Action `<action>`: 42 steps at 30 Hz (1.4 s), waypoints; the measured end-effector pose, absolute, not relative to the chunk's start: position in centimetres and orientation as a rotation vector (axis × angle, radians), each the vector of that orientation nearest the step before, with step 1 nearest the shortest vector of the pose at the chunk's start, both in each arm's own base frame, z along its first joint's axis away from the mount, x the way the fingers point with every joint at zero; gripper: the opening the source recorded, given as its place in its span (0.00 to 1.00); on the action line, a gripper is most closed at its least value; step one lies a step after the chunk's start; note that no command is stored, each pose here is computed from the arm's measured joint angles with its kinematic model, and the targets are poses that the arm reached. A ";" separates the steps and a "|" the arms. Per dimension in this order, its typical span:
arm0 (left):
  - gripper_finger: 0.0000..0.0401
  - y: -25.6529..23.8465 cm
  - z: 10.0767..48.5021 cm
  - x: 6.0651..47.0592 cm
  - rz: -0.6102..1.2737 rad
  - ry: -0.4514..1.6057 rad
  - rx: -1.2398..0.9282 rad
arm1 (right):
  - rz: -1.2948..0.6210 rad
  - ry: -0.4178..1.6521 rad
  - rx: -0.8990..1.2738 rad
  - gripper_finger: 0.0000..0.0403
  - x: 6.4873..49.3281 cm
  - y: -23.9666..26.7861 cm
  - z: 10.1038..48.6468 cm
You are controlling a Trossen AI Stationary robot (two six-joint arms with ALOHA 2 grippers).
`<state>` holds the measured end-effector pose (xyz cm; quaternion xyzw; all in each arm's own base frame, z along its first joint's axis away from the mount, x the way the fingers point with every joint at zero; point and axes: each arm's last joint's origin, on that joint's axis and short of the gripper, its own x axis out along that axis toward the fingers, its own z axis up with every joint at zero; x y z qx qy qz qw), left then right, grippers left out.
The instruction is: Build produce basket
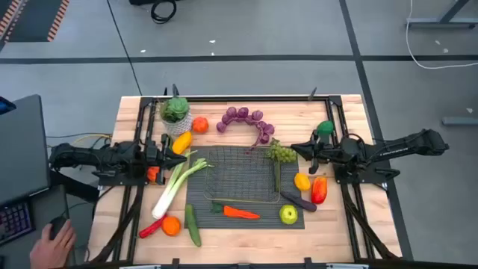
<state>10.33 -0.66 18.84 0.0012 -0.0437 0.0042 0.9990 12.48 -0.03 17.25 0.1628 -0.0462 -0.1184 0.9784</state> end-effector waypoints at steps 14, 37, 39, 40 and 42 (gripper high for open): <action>0.09 -0.7 18.8 10.3 0.008 -0.087 0.002 | -0.239 -0.093 0.328 0.05 12.5 0.0 17.2; 0.08 -0.7 18.9 10.3 0.008 -0.088 0.002 | -0.239 -0.092 0.328 0.05 12.5 0.0 17.2; 0.08 -0.7 18.8 10.3 0.008 -0.087 0.002 | -0.238 -0.093 0.328 0.05 12.5 0.0 17.2; 0.07 -0.7 18.9 10.3 0.008 -0.088 0.002 | -0.239 -0.092 0.328 0.05 12.5 0.0 17.2; 0.07 -0.7 18.8 10.3 0.008 -0.087 0.002 | -0.239 -0.093 0.328 0.05 12.5 0.0 17.3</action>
